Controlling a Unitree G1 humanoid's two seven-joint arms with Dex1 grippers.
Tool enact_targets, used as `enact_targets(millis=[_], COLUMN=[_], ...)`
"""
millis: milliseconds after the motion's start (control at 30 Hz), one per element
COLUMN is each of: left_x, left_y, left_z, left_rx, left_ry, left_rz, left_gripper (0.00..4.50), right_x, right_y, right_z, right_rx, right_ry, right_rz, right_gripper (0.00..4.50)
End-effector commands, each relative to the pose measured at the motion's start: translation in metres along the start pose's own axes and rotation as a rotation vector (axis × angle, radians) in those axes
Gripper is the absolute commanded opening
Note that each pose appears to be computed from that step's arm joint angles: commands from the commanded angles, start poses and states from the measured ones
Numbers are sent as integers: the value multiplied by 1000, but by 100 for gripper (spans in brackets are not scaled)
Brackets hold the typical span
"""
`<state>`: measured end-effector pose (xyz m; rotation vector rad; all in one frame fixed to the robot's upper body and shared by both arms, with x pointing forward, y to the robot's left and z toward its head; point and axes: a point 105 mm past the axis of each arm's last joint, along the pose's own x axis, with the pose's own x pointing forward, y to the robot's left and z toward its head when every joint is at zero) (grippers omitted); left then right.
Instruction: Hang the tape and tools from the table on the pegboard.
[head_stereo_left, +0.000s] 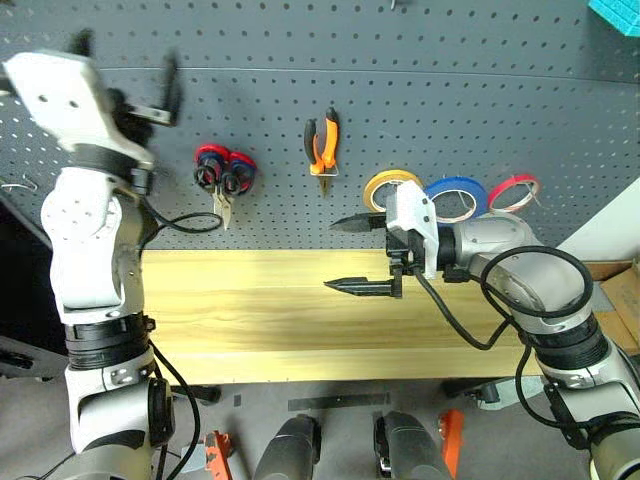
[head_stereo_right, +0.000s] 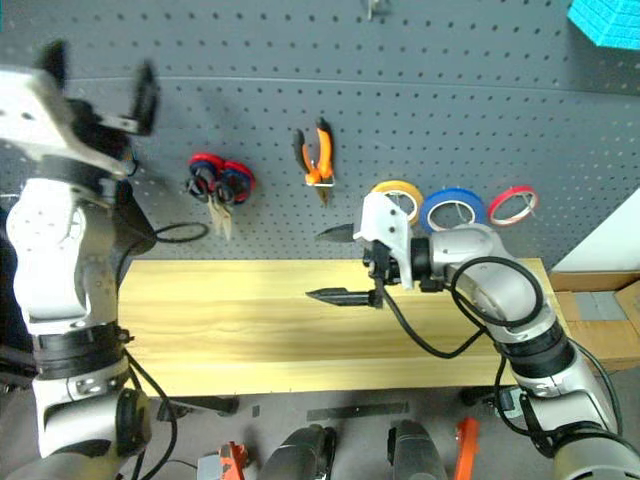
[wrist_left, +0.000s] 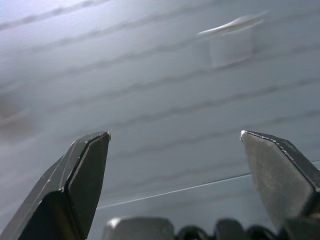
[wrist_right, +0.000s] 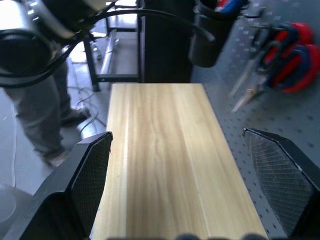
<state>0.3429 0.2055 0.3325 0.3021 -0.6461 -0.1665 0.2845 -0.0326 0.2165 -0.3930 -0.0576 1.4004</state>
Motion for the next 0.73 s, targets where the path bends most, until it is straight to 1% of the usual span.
enact_targets(millis=[33, 67, 133, 200, 233, 333, 433, 467, 533, 567, 633, 700, 733], left_x=[-9, -15, -28, -41, -47, -63, -73, -77, -91, -97, -109, -121, -126], left_y=[-29, -38, -51, -58, -61, -70, -78, -78, -89, -91, -93, -90, -90], left_z=[-6, -11, -18, -29, -36, -51, -62, -69, -81, -88, -100, -114, -117], left_rx=[-80, -135, -172, -236, -245, -251, -293, -294, -265, -267, -277, -257, -239], left_ry=[100, 151, 217, 308, 360, 452, 494, 516, 552, 575, 596, 623, 621], left_rz=[-173, -223, -309, -337, -344, -346, -335, -312, -348, -335, -312, -261, -263], left_gripper=[448, 448, 448, 448, 448, 448, 448, 448, 448, 448, 448, 448, 448], right_x=[-12, -14, -19, -24, -27, -35, -42, -44, -48, -49, -51, -54, -56], right_y=[1, 0, 0, 0, 0, -1, -3, -3, -2, -1, 0, -2, -4], right_z=[9, 8, 5, 1, -2, -11, -24, -32, -50, -58, -72, -86, -91], right_rx=[-12, -4, 11, 30, 40, 72, 106, 125, 149, 157, 179, 200, 206], right_ry=[-32, -31, -23, -15, -11, 2, 18, 29, 61, 74, 85, 95, 96], right_rz=[-32, -44, -69, -94, -108, -160, -221, -241, -272, -283, -311, -353, -374], right_gripper=[450, 450, 450, 450, 450, 450, 450, 450, 450, 450, 450, 450, 450])
